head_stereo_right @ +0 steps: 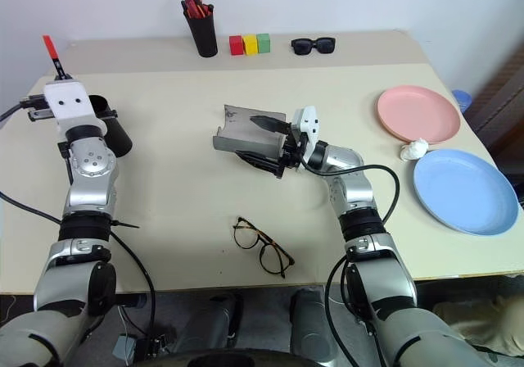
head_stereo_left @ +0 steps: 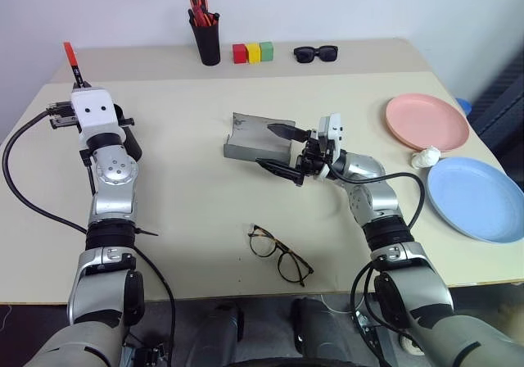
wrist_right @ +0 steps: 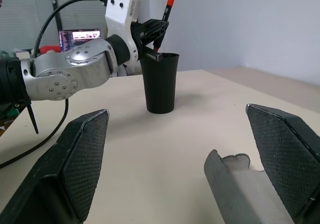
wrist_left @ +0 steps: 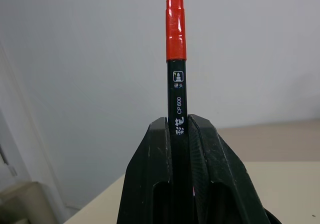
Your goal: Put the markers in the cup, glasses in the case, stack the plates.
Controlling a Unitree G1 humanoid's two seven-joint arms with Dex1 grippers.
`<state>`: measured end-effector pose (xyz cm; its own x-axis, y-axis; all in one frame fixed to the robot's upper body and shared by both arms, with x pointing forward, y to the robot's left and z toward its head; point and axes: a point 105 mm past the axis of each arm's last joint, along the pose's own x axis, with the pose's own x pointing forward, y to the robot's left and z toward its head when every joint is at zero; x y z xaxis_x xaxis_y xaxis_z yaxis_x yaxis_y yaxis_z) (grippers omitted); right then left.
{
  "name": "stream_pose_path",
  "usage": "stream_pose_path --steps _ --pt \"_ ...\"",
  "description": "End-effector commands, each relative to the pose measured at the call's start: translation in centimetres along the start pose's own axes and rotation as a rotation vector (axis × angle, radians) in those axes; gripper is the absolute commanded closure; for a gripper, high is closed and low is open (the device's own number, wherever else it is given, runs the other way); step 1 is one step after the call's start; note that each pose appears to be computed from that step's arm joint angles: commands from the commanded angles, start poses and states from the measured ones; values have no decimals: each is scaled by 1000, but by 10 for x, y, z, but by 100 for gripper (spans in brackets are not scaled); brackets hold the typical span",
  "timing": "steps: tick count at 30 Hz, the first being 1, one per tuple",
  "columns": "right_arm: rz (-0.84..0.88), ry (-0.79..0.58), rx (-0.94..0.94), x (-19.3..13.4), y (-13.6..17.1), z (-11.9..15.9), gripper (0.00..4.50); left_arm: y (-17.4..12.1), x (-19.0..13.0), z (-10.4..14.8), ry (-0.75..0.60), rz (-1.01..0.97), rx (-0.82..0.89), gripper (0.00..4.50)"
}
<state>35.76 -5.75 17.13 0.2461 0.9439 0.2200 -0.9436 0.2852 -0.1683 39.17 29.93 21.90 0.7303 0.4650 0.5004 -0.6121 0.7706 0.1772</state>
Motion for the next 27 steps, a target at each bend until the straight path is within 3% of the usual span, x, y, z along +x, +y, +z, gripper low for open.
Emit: stream_pose_path --steps 1,3,6,12,13,16,22,27 --pt "13 -50 -60 5 -1 19 0 -1 3 12 -47 8 -14 440" --pt "13 -49 -61 5 -1 19 0 -2 2 10 -42 4 -14 440" --pt "13 -47 -63 4 -1 19 0 -2 -1 6 -30 2 -12 322" --pt "10 -42 -64 4 -3 19 0 -2 -4 4 -21 3 -22 20" --pt "10 -41 -64 4 -3 19 0 -2 -5 5 -22 4 -29 2" --pt "8 -38 -65 4 -4 19 0 -3 -5 9 -30 0 -50 2" --pt "-16 -10 -69 -1 -7 18 0 -14 2 39 -79 -54 -145 2" --pt "-70 32 -111 -13 -10 22 0 -41 6 75 -78 -247 -224 2"
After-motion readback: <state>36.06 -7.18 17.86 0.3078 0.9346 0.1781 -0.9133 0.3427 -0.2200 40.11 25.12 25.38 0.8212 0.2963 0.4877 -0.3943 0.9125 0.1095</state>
